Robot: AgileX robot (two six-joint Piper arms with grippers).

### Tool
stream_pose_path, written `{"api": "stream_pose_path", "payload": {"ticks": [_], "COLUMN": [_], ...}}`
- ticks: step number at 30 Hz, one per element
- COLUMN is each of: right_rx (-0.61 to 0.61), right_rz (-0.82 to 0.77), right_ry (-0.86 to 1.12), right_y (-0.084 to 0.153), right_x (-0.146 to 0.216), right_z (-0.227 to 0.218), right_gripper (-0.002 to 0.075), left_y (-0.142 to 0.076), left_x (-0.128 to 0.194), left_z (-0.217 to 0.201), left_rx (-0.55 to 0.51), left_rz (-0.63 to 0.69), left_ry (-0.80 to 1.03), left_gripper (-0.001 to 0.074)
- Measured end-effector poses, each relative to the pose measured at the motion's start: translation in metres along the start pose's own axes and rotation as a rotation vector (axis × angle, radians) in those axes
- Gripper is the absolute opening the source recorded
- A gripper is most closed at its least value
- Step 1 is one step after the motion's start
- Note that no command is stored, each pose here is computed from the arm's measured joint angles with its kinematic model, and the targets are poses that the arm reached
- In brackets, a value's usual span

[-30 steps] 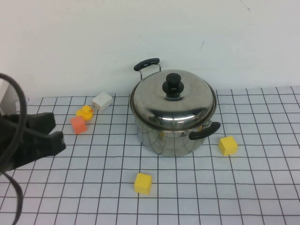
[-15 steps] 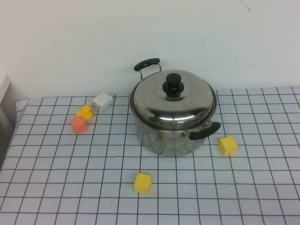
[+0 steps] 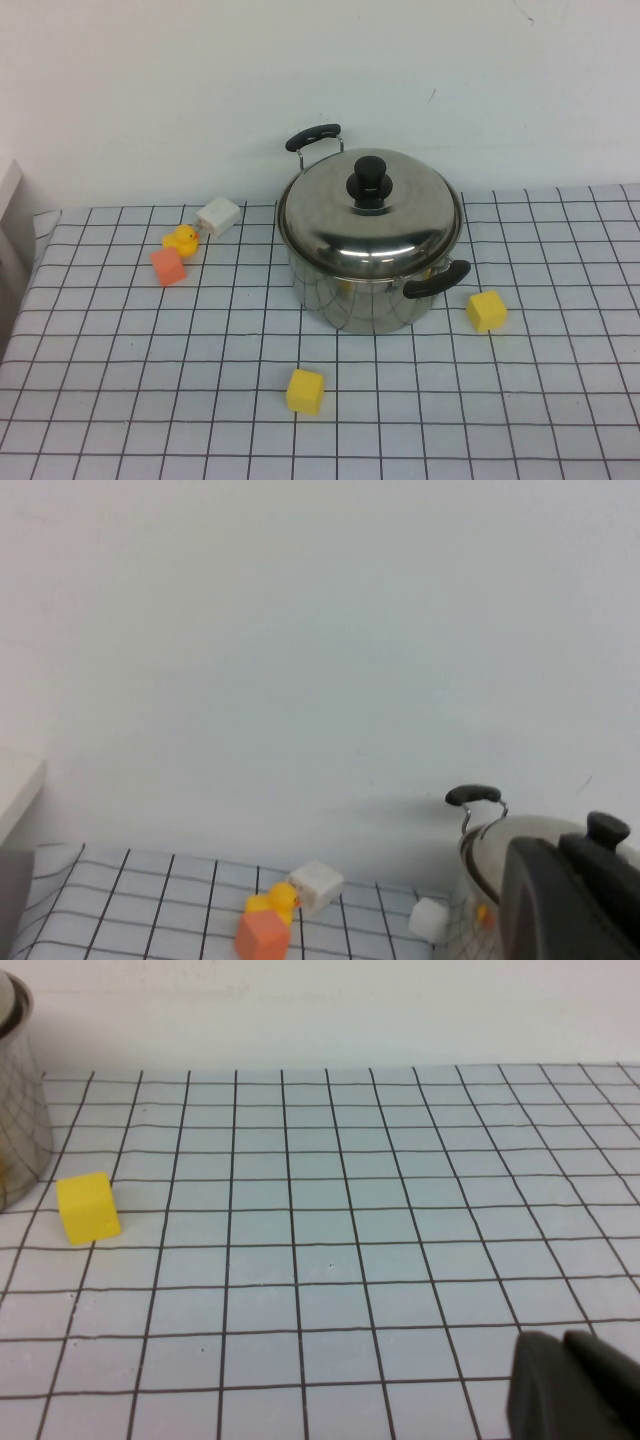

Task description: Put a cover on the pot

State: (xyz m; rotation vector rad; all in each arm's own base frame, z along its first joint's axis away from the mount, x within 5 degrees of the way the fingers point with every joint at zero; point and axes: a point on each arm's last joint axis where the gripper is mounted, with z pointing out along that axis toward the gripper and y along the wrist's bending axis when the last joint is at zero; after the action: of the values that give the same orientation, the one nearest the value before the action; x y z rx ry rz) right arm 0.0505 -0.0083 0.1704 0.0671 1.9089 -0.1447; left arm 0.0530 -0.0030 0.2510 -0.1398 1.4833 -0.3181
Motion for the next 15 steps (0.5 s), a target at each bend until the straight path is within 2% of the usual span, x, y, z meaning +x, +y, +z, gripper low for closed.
{"api": "stream_pose_path", "payload": {"ticks": [10, 15], "right_rx": [0.0, 0.0], "right_rz": [0.0, 0.0], "right_ry": [0.0, 0.0], "right_y": [0.0, 0.0], "right_x": [0.0, 0.0], "right_z": [0.0, 0.0], "right_gripper": [0.0009, 0.0009], "left_y": [-0.0049, -0.0012], "left_x": [-0.0038, 0.0058], "left_z": [-0.0043, -0.0026], "left_rx": [0.065, 0.027], "left_rz": [-0.091, -0.059], "left_ry": [-0.066, -0.052], "left_gripper": [-0.0001, -0.0001]}}
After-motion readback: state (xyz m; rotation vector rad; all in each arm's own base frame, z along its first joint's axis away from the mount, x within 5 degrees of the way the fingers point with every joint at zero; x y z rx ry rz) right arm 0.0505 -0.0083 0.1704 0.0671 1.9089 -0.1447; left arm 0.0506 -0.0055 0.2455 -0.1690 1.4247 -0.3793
